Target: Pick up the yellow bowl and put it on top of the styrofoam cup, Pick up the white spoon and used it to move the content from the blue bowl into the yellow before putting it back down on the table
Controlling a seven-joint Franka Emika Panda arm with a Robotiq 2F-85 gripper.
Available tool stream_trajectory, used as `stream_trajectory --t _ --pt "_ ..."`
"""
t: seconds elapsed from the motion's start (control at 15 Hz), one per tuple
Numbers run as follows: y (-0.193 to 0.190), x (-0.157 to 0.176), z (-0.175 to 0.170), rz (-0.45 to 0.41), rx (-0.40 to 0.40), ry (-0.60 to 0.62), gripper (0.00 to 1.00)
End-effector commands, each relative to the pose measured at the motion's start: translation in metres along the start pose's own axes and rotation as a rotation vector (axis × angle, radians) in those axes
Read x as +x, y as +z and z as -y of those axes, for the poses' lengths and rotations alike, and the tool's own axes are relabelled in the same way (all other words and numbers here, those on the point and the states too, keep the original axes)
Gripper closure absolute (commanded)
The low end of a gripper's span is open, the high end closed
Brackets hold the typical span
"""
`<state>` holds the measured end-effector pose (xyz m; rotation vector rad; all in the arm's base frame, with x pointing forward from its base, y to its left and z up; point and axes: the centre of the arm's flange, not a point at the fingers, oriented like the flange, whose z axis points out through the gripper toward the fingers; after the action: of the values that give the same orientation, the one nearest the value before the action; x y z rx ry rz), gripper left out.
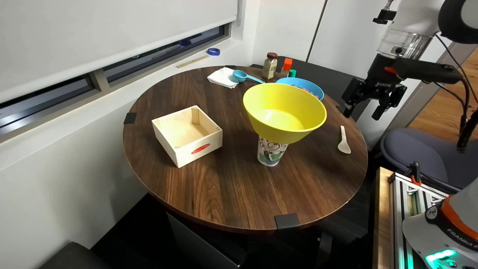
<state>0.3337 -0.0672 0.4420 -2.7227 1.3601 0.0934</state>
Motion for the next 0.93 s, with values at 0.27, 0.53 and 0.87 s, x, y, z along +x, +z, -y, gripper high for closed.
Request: stream_trajectory --t 0.27,0.53,0.87 --pt "0.041 0.014 -0.017 0.059 0.008 0.061 0.0" --pt "0.056 0.027 -0.012 0.055 0.011 0.05 0.0" --pt "0.076 0.041 -0.004 0.058 0.016 0.041 0.0"
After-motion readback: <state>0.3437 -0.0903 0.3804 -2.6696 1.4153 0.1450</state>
